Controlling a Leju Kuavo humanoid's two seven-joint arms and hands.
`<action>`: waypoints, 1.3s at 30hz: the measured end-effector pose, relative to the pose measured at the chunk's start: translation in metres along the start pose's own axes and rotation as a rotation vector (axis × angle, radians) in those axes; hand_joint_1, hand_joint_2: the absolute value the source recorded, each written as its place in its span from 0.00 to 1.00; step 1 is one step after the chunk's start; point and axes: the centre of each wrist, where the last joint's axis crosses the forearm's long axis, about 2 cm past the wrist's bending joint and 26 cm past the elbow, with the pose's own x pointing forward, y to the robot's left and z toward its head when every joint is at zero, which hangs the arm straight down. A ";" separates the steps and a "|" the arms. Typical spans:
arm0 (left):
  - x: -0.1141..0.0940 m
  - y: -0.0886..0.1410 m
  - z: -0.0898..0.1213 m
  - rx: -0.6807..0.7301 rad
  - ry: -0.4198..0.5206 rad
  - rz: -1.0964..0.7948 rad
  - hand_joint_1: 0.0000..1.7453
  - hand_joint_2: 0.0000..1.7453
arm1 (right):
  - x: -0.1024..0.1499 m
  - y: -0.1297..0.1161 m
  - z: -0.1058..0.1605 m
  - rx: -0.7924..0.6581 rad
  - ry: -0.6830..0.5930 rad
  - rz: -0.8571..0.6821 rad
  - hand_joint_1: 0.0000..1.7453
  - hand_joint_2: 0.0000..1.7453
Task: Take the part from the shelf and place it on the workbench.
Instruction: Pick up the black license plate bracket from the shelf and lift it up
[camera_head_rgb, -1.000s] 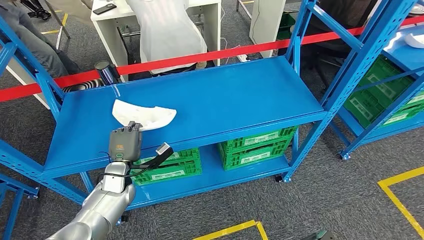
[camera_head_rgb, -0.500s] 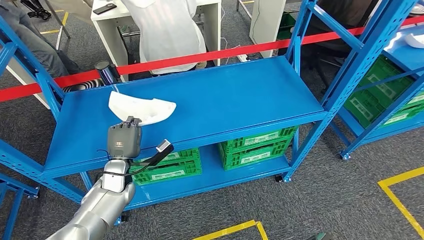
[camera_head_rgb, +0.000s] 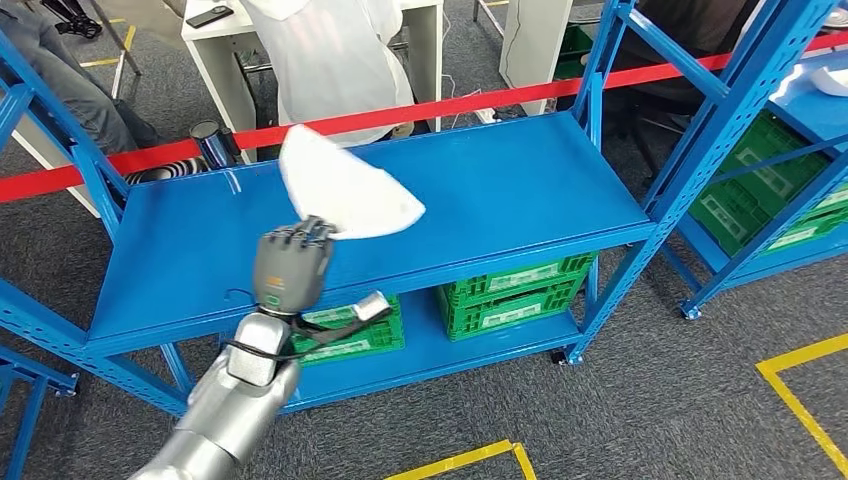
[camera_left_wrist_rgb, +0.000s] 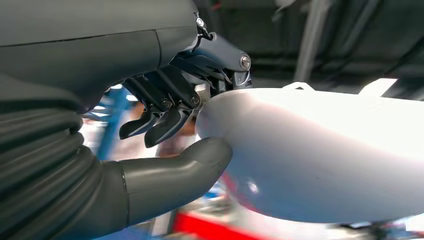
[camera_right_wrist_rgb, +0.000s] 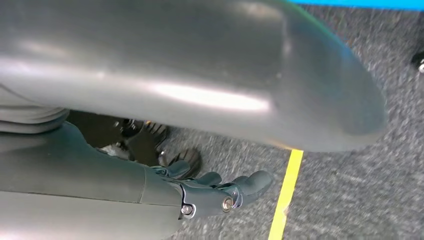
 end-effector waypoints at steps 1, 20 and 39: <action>0.008 0.005 -0.002 0.026 -0.032 0.021 1.00 1.00 | -0.001 -0.003 0.000 -0.005 0.002 0.002 0.00 0.00; 0.083 0.072 0.006 0.380 -0.283 0.313 1.00 1.00 | -0.013 -0.022 0.001 -0.038 0.042 0.016 0.00 0.00; 0.073 0.077 0.016 0.420 -0.305 0.294 1.00 1.00 | -0.012 -0.021 0.000 -0.037 0.025 0.017 0.00 0.00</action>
